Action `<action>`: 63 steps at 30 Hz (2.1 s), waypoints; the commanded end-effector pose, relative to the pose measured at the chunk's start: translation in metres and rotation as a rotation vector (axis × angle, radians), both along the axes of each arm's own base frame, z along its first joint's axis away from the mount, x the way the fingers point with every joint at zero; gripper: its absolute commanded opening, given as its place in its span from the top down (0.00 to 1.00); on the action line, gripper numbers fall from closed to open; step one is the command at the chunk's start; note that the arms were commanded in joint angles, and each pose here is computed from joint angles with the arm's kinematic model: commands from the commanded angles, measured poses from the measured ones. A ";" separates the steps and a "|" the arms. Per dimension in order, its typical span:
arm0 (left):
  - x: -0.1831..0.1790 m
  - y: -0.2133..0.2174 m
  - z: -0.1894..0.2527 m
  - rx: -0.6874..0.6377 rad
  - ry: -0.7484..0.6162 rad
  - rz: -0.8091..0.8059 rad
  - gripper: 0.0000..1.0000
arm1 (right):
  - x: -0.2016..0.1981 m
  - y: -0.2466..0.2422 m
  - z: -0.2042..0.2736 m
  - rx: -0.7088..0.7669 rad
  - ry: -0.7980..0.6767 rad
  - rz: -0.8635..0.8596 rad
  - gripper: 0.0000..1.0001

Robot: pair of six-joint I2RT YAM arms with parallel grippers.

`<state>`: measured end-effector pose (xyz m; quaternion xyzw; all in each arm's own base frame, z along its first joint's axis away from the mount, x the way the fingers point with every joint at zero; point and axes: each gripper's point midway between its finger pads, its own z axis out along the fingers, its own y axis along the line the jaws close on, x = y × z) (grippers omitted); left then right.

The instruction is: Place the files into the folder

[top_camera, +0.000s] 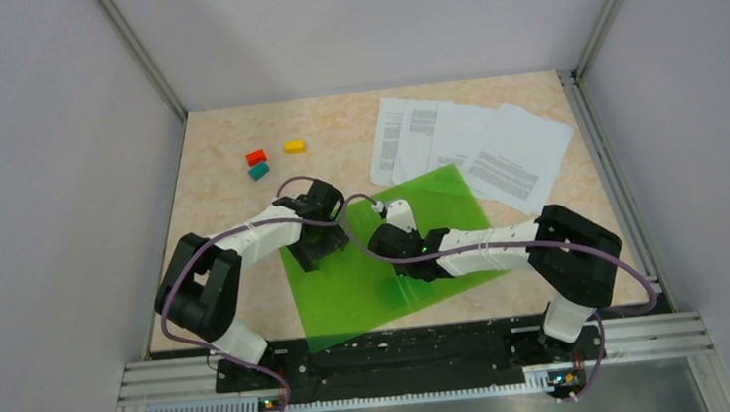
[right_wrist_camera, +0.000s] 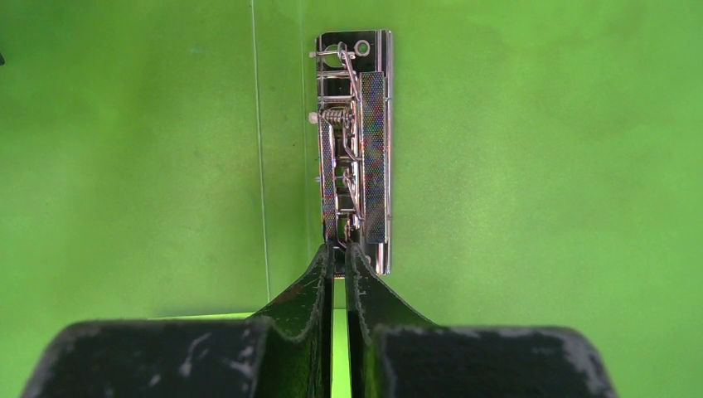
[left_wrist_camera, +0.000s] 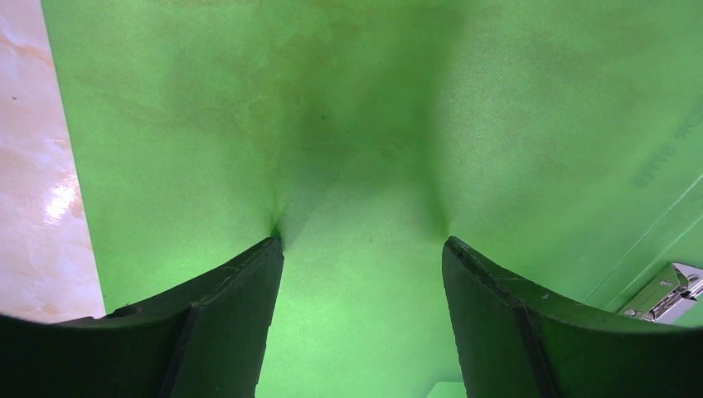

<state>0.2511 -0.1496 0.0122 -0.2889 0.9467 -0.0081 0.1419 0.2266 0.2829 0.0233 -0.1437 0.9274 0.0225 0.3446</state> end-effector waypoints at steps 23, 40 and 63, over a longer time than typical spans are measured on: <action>-0.026 0.035 -0.060 0.036 0.164 0.079 0.25 | -0.017 -0.085 -0.024 -0.304 -0.007 -0.022 0.94; 0.006 0.020 -0.041 0.010 0.096 -0.105 0.20 | 0.010 -0.025 0.047 -0.033 -0.018 0.003 0.78; 0.079 -0.035 0.077 -0.082 -0.187 -0.488 0.19 | -0.012 0.001 0.069 0.548 0.156 0.176 0.82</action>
